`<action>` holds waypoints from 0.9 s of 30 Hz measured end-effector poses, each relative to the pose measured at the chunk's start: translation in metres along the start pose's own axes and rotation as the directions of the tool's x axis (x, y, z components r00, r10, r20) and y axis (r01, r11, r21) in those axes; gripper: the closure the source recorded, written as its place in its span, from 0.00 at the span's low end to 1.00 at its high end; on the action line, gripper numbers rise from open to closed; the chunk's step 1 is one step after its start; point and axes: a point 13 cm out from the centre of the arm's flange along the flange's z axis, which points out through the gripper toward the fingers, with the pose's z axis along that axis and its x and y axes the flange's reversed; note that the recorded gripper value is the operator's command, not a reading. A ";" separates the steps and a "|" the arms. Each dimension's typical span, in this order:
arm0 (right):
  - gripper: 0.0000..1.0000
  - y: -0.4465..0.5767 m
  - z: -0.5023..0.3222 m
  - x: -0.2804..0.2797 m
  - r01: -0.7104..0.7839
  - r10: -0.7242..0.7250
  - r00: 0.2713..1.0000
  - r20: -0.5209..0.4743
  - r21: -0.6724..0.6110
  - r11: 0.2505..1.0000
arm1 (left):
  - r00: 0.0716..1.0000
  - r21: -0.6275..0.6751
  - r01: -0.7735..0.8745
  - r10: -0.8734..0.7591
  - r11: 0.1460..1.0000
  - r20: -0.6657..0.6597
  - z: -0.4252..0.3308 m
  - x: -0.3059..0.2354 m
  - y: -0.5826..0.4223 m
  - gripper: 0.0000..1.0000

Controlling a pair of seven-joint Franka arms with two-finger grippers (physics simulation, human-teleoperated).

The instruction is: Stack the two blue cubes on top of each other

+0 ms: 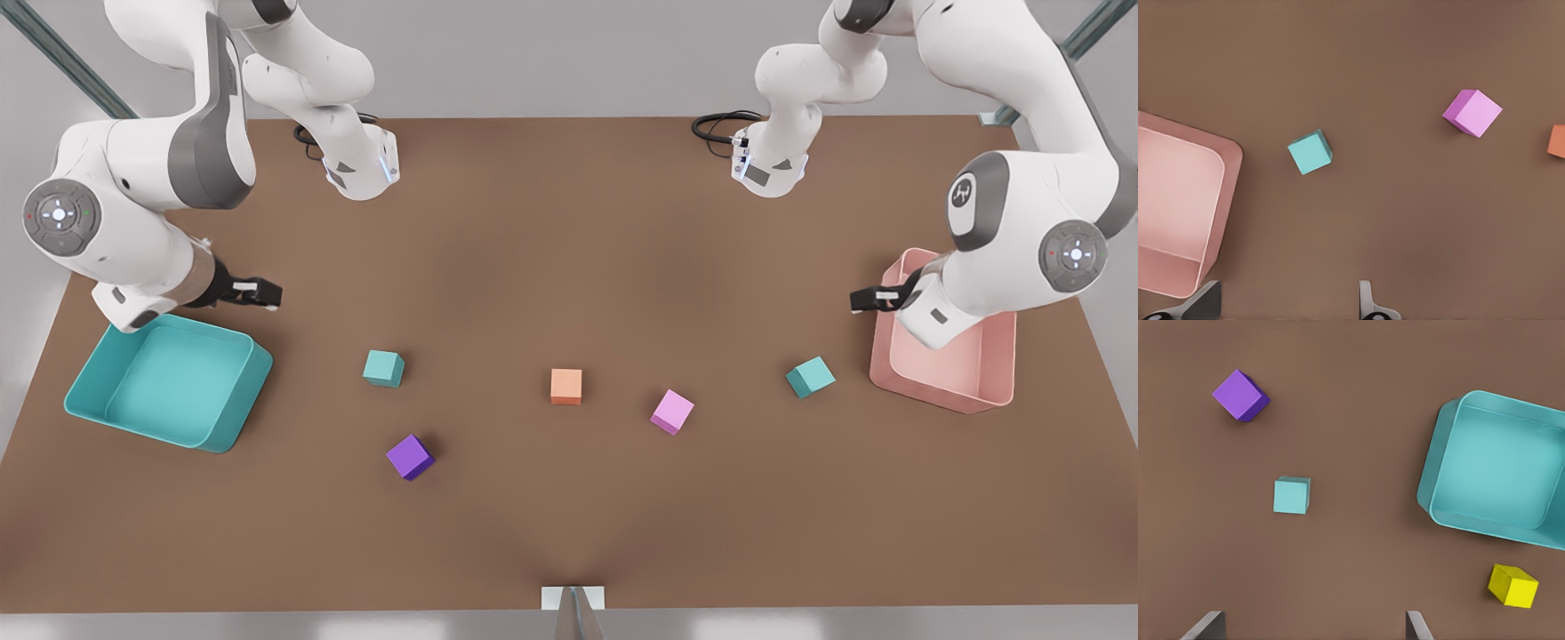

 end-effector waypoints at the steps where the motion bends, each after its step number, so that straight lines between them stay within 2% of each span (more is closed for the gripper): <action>1: 0.00 0.000 0.000 -0.001 -0.002 0.002 1.000 0.005 -0.001 1.000 | 1.000 0.000 0.000 0.000 1.000 -0.001 0.001 -0.001 0.000 0.00; 3: 0.00 0.008 0.021 -0.001 0.012 -0.011 0.999 -0.039 0.009 1.000 | 1.000 0.000 0.001 -0.001 1.000 -0.004 0.003 -0.002 0.002 0.00; 6: 0.00 0.072 0.124 0.021 0.132 -0.121 0.973 -0.194 0.047 0.990 | 1.000 -0.001 -0.004 0.004 1.000 -0.018 0.009 -0.003 0.000 0.00; 8: 0.00 0.088 0.187 0.032 0.160 -0.144 0.963 -0.229 0.053 0.986 | 1.000 -0.001 -0.004 0.004 1.000 -0.030 0.011 -0.002 0.001 0.00; 14: 0.00 0.108 0.303 -0.015 0.067 -0.074 0.986 -0.148 -0.050 0.996 | 0.999 0.001 0.001 -0.001 1.000 -0.051 0.015 -0.001 0.006 0.00; 19: 0.00 0.118 0.309 -0.050 0.001 -0.004 0.999 -0.035 -0.097 0.995 | 0.998 0.001 0.002 -0.002 1.000 -0.066 0.020 -0.002 0.008 0.00; 27: 0.00 0.108 0.331 -0.032 -0.054 0.056 0.998 0.019 -0.102 0.993 | 0.997 0.004 0.011 -0.010 1.000 -0.079 0.025 -0.003 0.015 0.00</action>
